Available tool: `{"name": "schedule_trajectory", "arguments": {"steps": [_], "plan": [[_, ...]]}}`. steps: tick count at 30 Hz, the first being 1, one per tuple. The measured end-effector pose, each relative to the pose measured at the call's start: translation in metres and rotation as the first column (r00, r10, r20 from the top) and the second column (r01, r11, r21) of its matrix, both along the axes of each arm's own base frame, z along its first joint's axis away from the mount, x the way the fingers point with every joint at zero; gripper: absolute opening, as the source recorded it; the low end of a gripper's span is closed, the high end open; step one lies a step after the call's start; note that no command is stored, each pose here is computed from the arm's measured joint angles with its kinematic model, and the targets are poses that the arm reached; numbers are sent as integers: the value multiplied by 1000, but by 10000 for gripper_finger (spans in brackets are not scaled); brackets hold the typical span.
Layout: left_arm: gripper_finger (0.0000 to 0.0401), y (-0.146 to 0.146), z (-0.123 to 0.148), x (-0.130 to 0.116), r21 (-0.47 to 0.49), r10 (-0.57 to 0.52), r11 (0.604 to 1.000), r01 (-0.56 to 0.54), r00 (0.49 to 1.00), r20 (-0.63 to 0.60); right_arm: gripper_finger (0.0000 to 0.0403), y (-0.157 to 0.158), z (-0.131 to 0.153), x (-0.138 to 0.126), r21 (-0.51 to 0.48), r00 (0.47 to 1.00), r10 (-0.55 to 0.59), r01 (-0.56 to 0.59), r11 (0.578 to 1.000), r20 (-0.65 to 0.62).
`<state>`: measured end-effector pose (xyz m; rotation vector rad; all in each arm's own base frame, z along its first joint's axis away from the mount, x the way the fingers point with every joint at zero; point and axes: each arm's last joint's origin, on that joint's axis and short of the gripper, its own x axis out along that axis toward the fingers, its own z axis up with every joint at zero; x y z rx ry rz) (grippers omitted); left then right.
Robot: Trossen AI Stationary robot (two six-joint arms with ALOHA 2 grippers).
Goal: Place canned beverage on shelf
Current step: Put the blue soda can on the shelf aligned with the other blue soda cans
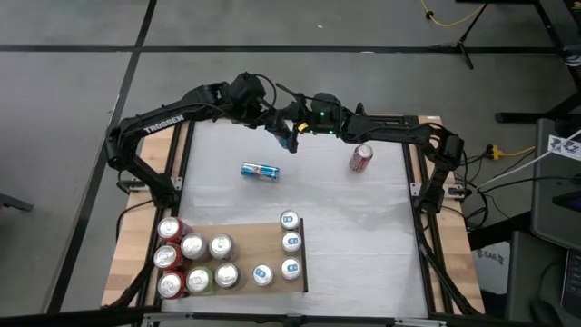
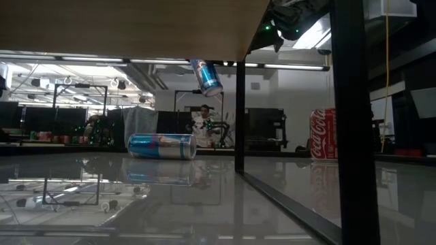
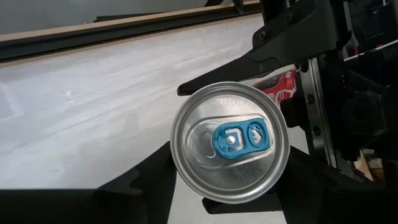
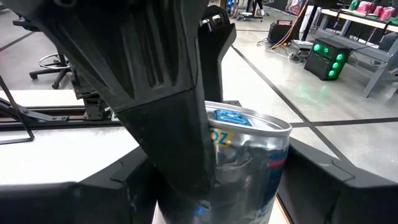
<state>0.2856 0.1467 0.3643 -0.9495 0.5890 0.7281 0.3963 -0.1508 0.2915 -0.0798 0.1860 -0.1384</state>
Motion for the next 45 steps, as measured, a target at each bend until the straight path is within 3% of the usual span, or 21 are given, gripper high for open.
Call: {"name": "schedule_trajectory", "arguments": {"steps": [21,35,45], "plan": [[207,1,1,1,15,8,1000,-8,1000,11,276,0,0,0,1,1000,0,0,1000,-3],[207,1,1,1,22,14,1000,-15,1000,10,376,0,-2,0,59,1000,-10,10,998,-11],[207,-2,9,-9,48,40,998,-40,999,11,386,2,-1,-7,81,997,-8,15,997,-82]]}}
